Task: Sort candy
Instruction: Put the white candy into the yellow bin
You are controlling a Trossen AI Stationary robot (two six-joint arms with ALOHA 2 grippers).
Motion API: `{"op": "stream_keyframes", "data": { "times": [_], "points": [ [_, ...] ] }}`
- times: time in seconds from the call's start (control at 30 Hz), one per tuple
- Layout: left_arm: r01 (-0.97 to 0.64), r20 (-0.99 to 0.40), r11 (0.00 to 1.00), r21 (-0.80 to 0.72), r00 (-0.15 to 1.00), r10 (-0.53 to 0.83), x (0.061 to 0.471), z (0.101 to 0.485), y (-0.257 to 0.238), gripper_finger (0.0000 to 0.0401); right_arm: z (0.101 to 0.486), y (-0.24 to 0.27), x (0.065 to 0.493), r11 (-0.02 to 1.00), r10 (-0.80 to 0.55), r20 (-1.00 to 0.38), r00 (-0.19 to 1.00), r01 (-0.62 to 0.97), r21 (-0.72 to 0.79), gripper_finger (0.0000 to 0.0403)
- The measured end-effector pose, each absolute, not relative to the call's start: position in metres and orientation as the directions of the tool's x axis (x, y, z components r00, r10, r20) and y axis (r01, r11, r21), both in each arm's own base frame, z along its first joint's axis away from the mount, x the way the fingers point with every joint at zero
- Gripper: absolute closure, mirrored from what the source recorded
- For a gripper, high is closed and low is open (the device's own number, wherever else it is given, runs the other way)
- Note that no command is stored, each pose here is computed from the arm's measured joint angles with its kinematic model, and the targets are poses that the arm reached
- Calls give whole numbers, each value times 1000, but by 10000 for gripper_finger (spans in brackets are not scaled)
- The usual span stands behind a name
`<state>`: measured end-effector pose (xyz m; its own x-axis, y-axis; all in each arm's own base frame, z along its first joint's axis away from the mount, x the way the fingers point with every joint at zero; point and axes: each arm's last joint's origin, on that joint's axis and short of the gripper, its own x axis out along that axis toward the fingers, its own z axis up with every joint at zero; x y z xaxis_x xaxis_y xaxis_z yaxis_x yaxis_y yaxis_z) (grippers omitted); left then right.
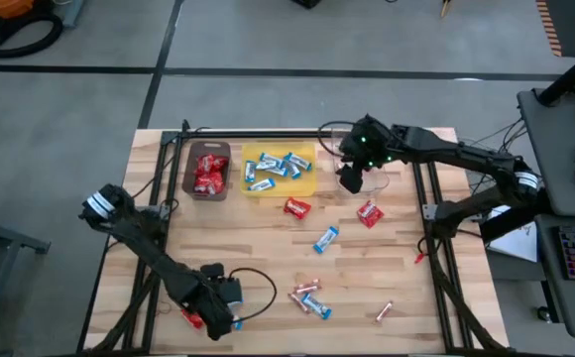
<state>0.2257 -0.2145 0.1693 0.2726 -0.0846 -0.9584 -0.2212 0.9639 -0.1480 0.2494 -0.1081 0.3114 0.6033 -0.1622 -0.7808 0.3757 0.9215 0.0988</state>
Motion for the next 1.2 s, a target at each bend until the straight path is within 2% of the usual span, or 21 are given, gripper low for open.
{"op": "stream_keyframes", "data": {
  "times": [0.47,1.03,1.2],
  "points": [
    [-264,-979,961,-80,201,-26,227,148,-216,246,314,-85,256,941,-155,-776,612,331,74,202],
    [-190,-979,982,-11,202,28,225,149,-213,391,313,-68,260,961,-111,-781,614,266,72,202],
    [-187,-975,982,-15,220,27,224,156,-210,394,312,-62,261,966,-98,-784,613,247,72,202]
  ]
}}
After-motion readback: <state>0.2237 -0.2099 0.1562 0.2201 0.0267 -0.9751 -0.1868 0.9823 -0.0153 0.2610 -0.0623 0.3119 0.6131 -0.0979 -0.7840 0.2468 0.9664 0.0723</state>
